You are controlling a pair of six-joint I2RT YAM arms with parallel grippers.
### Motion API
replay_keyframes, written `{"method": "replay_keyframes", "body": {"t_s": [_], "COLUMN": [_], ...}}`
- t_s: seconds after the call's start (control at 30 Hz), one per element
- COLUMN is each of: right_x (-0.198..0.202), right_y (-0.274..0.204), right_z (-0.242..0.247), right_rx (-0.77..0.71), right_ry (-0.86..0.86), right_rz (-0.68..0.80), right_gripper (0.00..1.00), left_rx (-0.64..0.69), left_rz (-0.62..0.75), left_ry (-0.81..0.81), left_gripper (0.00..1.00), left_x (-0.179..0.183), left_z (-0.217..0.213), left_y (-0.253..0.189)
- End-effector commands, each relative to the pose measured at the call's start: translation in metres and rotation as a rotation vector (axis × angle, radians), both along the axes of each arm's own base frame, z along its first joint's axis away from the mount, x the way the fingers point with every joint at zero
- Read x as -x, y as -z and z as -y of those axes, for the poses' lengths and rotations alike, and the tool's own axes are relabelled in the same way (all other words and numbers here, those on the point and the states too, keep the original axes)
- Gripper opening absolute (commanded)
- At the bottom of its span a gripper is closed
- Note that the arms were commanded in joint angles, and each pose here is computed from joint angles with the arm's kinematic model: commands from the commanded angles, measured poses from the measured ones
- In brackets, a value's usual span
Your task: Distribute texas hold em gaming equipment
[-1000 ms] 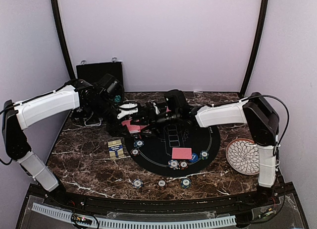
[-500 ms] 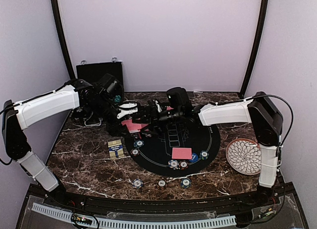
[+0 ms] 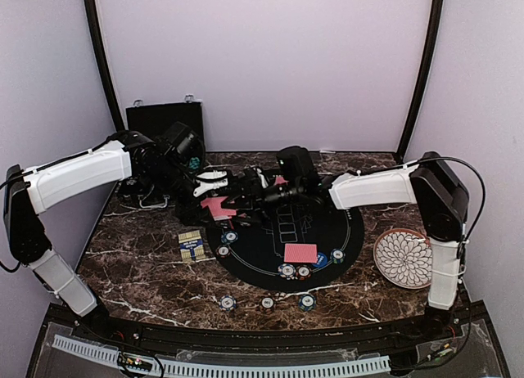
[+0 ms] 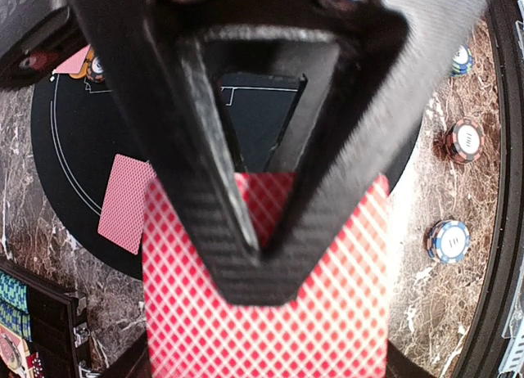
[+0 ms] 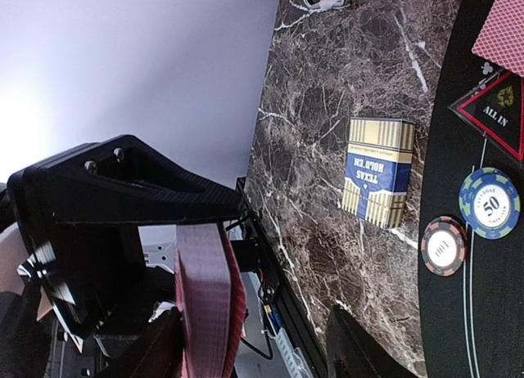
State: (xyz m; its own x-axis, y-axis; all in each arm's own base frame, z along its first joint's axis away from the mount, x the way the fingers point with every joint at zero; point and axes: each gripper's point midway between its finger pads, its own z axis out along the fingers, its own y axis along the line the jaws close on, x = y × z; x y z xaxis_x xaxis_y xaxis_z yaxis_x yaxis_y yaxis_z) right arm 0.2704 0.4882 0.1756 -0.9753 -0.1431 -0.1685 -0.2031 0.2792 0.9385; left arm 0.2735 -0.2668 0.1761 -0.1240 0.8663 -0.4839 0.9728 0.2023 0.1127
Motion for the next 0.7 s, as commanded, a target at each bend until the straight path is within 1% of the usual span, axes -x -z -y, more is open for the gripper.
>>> {"method": "replay_keyframes", "body": {"t_s": [0.0,0.17,0.4,0.53,0.67], "right_x": [-0.003,-0.002,0.0,0.003,0.003], "right_y": [-0.016,-0.026,-0.049,-0.057,-0.056], "right_z": [0.014,0.02,0.025,0.026,0.025], "right_rx": [-0.027,-0.034,-0.086,-0.122,-0.136], "right_ry": [0.009,0.009,0.019,0.025,0.026], "right_rz": [0.026,0.036,0.051,0.039,0.018], "right_gripper": [0.55,0.43,0.32,0.27,0.27], "left_rx": [0.034,0.034,0.034,0.033,0.035], "left_rz": [0.031,0.03,0.024,0.028,0.029], "left_ry": [0.003,0.002,0.002,0.0,0.001], "left_gripper": [0.0,0.0,0.0,0.0,0.0], "left_x": [0.002,0.001,0.003,0.002,0.002], "left_z": [0.0,0.0,0.0,0.0,0.0], "left_y": [-0.017,-0.017,-0.016,-0.016,-0.017]}}
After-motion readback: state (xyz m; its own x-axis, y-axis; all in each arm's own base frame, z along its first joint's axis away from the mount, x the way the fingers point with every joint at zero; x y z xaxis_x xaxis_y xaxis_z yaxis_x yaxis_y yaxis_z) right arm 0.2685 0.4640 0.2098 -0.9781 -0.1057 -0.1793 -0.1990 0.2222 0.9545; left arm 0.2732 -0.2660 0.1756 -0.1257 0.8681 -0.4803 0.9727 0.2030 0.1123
